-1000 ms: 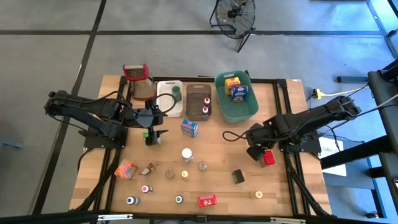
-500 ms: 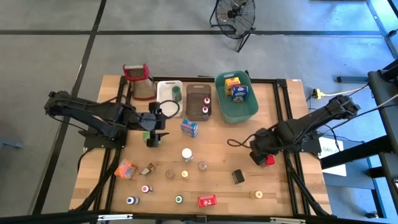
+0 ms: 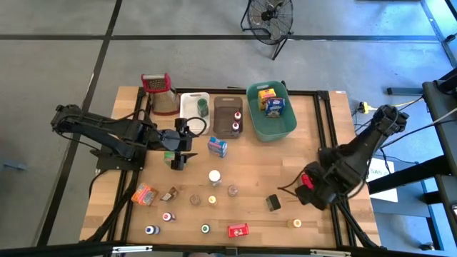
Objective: Pick & Place Kitchen Items
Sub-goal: Put the red spice can into the left white bin
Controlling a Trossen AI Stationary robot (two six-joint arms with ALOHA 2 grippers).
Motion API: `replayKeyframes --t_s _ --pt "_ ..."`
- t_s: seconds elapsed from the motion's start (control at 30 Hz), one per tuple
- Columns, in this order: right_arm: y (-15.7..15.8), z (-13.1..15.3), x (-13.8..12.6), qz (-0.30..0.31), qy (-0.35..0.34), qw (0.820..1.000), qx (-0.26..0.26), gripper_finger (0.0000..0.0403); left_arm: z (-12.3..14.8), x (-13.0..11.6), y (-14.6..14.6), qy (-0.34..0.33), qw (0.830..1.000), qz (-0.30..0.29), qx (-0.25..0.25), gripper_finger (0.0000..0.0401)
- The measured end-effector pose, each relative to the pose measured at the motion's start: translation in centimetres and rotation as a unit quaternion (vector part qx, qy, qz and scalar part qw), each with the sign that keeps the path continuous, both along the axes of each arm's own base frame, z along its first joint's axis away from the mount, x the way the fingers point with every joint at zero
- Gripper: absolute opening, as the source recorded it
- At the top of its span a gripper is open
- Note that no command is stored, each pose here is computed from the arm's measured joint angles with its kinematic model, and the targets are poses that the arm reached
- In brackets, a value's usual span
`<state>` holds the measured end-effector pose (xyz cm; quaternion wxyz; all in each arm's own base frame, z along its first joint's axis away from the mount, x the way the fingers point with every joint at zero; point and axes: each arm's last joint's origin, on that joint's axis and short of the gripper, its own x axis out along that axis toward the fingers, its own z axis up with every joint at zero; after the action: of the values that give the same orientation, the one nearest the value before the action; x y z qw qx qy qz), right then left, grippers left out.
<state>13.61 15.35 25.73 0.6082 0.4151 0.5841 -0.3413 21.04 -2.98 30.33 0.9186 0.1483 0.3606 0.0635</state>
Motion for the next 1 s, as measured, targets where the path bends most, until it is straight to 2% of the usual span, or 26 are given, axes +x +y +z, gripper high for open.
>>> replayKeyframes --t_s 0.3,1.0 --pt "2.3 -2.4 -0.9 -0.007 0.028 0.999 -0.036 0.0295 0.0 0.0 0.0 0.000 1.000 0.000 0.000 0.0299" --pt "5.0 -9.2 0.6 -0.025 0.112 0.979 -0.167 0.0296 0.0 0.0 0.0 0.002 1.000 -0.005 0.006 0.0299"
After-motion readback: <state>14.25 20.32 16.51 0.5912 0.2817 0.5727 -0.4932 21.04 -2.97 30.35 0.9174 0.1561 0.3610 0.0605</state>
